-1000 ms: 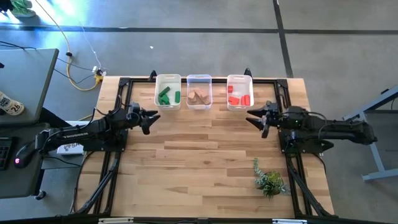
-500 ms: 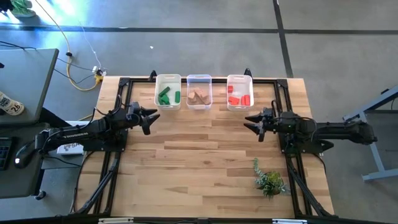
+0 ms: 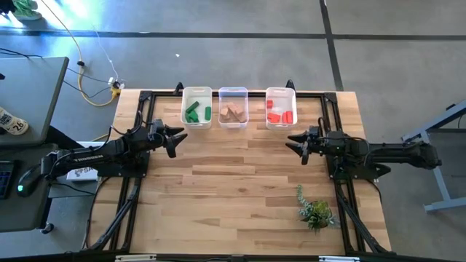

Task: Sort & place blocks by color
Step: Return to Home Position

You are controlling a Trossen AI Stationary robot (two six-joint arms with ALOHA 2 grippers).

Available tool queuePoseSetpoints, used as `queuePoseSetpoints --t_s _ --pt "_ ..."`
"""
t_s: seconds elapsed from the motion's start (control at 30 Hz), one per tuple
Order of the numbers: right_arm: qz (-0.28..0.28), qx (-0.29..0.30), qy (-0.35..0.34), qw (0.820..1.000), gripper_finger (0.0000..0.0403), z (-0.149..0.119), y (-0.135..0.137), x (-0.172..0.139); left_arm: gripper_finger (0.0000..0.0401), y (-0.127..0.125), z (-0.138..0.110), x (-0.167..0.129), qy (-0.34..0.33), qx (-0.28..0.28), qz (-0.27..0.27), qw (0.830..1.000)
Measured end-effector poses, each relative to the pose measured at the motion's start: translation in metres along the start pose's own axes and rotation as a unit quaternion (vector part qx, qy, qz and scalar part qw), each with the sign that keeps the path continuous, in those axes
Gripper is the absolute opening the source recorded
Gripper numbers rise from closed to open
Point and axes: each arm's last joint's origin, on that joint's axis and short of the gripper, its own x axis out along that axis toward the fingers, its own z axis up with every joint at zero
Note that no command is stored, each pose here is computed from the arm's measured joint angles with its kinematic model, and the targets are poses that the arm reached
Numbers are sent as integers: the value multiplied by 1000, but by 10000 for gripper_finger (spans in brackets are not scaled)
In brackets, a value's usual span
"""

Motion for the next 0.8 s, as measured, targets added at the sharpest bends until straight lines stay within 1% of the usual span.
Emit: queuePoseSetpoints --t_s 0.13,0.3,0.8 --pt "0 24 31 999 188 -5 -2 0 174 0 0 0 0 0 0 1000" --pt "-8 22 55 998 188 -10 -3 -1 174 0 0 0 0 0 0 1000" --pt "-11 21 62 998 188 -11 -4 -1 174 0 0 0 0 0 -1 1000"
